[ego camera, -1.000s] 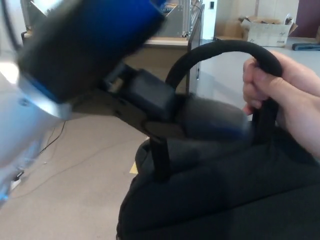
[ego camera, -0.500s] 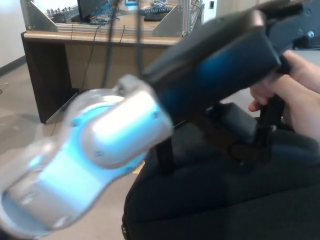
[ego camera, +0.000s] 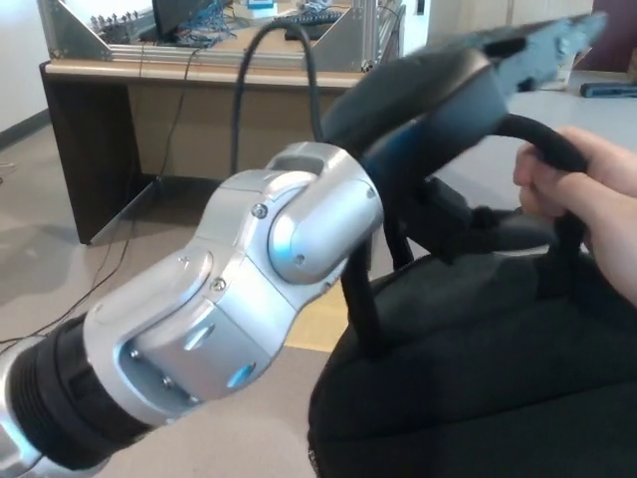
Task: A person hands over a black lunchbag to the robot and the robot uses its left hand to grab the strips of the lunchbag, the gives it back to the person.
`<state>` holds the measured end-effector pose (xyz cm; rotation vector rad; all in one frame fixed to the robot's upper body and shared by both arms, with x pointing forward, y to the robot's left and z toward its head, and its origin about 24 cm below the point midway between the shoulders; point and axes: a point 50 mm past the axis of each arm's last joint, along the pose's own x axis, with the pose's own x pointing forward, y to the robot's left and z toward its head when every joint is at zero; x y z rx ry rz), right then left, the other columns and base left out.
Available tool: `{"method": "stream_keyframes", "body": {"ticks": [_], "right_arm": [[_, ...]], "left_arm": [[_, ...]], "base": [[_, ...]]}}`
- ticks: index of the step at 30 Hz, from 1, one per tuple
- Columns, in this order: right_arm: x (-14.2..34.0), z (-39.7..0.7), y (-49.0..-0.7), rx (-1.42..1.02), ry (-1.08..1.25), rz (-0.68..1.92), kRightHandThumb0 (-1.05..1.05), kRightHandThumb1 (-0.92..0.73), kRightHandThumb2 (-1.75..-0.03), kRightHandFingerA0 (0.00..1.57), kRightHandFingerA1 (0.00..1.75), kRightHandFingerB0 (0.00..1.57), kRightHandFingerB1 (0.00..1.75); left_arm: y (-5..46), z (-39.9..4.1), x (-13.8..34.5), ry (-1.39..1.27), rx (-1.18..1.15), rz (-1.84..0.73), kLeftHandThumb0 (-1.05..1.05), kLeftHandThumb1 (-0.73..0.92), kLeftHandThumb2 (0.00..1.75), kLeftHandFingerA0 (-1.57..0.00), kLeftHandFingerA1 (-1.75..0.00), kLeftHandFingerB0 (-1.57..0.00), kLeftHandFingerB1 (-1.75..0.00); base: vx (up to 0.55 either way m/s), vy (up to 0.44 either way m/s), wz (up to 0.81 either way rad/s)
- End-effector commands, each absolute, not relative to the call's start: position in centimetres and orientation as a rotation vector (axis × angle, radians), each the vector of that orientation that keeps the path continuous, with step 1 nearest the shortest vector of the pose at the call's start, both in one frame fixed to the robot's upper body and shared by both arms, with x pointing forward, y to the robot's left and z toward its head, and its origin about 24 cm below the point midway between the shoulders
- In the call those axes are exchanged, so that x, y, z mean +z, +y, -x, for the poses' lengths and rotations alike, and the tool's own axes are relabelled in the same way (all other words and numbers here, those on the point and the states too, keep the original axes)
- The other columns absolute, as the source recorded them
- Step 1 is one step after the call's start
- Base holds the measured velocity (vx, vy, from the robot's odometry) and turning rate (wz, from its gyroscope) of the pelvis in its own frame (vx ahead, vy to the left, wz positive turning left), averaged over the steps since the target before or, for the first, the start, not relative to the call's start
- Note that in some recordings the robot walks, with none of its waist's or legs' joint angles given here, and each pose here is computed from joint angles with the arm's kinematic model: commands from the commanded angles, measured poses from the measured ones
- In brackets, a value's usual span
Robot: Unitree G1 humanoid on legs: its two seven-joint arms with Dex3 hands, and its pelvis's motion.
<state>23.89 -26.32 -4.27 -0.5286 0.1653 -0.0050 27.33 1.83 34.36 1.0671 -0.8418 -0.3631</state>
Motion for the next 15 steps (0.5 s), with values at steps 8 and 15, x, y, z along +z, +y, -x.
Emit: {"method": "stream_keyframes", "body": {"ticks": [8,15], "right_arm": [[-4.0,-24.1,-26.7,0.003,0.168,0.531,-0.74,-0.83,-0.65,0.35,0.42,0.28,0.35],[-4.0,-24.2,-26.5,0.004,0.165,0.533,-0.73,-0.82,-0.65,0.36,0.42,0.28,0.35]], "left_arm": [[5.8,-26.7,37.8,-0.831,0.052,-1.302,-0.55,0.43,0.53,0.00,0.00,0.00,0.00],[4.8,-28.1,36.3,-0.805,0.083,-1.349,-0.70,0.42,0.76,0.00,0.00,0.00,0.00]], "base": [[0.00,0.000,0.00],[0.00,0.000,0.00]]}}
